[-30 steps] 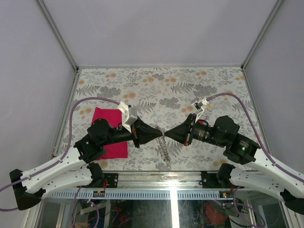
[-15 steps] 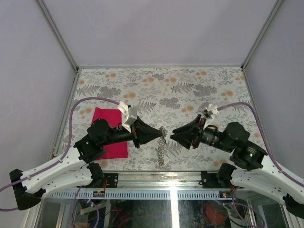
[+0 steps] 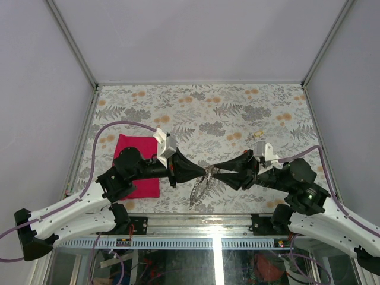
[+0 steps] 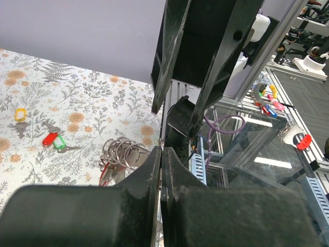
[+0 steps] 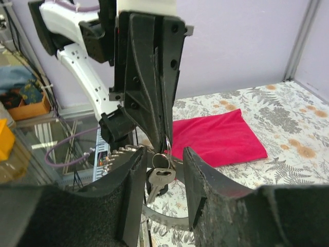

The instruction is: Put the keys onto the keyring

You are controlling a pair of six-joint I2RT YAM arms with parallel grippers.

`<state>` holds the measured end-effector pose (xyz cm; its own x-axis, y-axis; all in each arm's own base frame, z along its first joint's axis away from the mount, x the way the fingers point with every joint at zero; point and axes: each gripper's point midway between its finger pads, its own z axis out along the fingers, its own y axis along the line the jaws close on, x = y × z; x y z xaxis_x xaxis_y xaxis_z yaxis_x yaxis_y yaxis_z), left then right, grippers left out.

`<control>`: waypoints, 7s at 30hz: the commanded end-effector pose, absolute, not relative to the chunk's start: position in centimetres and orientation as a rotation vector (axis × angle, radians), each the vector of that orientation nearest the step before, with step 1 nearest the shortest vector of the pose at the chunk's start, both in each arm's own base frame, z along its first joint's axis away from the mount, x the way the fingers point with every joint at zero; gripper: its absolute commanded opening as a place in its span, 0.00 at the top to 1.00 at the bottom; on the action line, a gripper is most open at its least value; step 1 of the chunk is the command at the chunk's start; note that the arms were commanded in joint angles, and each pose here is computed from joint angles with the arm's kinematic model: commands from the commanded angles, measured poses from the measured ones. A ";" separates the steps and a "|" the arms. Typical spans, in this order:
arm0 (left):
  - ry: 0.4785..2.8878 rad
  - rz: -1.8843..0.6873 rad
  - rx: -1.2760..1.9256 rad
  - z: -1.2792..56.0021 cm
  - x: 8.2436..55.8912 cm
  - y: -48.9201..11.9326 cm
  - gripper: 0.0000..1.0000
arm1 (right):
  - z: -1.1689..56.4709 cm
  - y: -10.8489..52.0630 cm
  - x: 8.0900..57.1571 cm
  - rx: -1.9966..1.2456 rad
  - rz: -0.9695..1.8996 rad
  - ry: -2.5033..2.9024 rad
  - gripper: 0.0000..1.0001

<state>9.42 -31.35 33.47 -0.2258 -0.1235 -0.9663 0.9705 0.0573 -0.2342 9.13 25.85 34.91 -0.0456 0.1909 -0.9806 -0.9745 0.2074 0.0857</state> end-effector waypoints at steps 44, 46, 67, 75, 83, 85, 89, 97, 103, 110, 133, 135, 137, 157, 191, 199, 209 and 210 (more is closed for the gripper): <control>1.178 -1.405 0.929 37.1 8.8 -31.1 0.80 | 33.9 26.3 7.5 -1.349 1.050 1.378 1.00; 1.182 -1.405 0.929 36.9 8.8 -31.1 0.78 | 33.7 25.9 7.5 -1.381 1.024 1.415 1.00; 1.211 -1.406 1.030 35.7 8.8 -32.6 0.65 | 33.2 24.6 8.1 -1.517 0.904 1.796 1.00; 1.223 -1.414 1.057 35.0 8.7 -33.1 0.65 | 33.5 25.3 7.9 -1.527 0.941 1.821 1.00; 1.237 -1.413 1.072 34.4 8.7 -33.6 0.65 | 33.8 25.9 8.0 -1.531 0.966 1.817 1.00; 1.237 -1.411 1.072 34.4 8.8 -33.6 0.67 | 33.8 26.0 7.9 -1.537 0.972 1.816 1.00; 1.228 -1.414 1.077 34.6 8.7 -33.7 0.83 | 33.6 26.2 8.0 -1.541 0.975 1.815 1.00; 1.224 -1.419 1.085 34.7 8.4 -33.5 1.00 | 33.8 26.4 8.2 -1.520 0.975 1.803 1.00; 1.237 -1.414 1.087 34.6 8.4 -33.4 1.00 | 34.3 26.5 8.2 -1.498 0.985 1.768 1.00; 1.249 -1.414 1.088 34.3 8.5 -33.6 0.78 | 34.3 26.6 8.3 -1.502 0.982 1.755 1.00; 1.185 -1.376 0.912 36.9 9.4 -31.6 1.00 | 38.0 25.9 10.7 -1.073 0.977 1.647 0.66; 1.164 -1.378 0.879 37.4 9.3 -31.0 1.00 | 39.2 25.4 10.6 -0.917 1.052 1.621 0.62; 1.147 -1.386 0.856 37.7 9.2 -30.6 1.00 | 39.7 25.2 10.6 -0.796 1.121 1.598 0.61; 1.181 -1.389 0.908 37.1 8.9 -31.2 1.00 | 37.9 24.3 9.2 -0.905 1.084 1.224 0.56; 1.490 -1.209 0.727 34.5 14.5 -32.5 1.00 | 33.3 23.7 11.7 -0.913 0.910 1.734 0.54; 1.528 -1.175 0.690 34.2 15.4 -32.6 1.00 | 31.9 25.0 12.0 -0.879 0.947 1.806 0.45; 1.542 -1.150 0.661 34.3 16.0 -32.5 1.00 | 29.4 26.9 12.9 -0.872 0.950 1.907 0.37; 1.540 -1.149 0.657 34.4 16.0 -32.4 1.00 | 29.1 27.0 13.2 -0.864 0.939 1.920 0.37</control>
<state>15.49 -32.48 30.04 -0.3515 -0.0436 -0.9352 0.8542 0.3939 -0.3394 12.55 26.05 29.28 -0.4161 -0.2365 -0.8780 -0.8379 0.4749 0.2692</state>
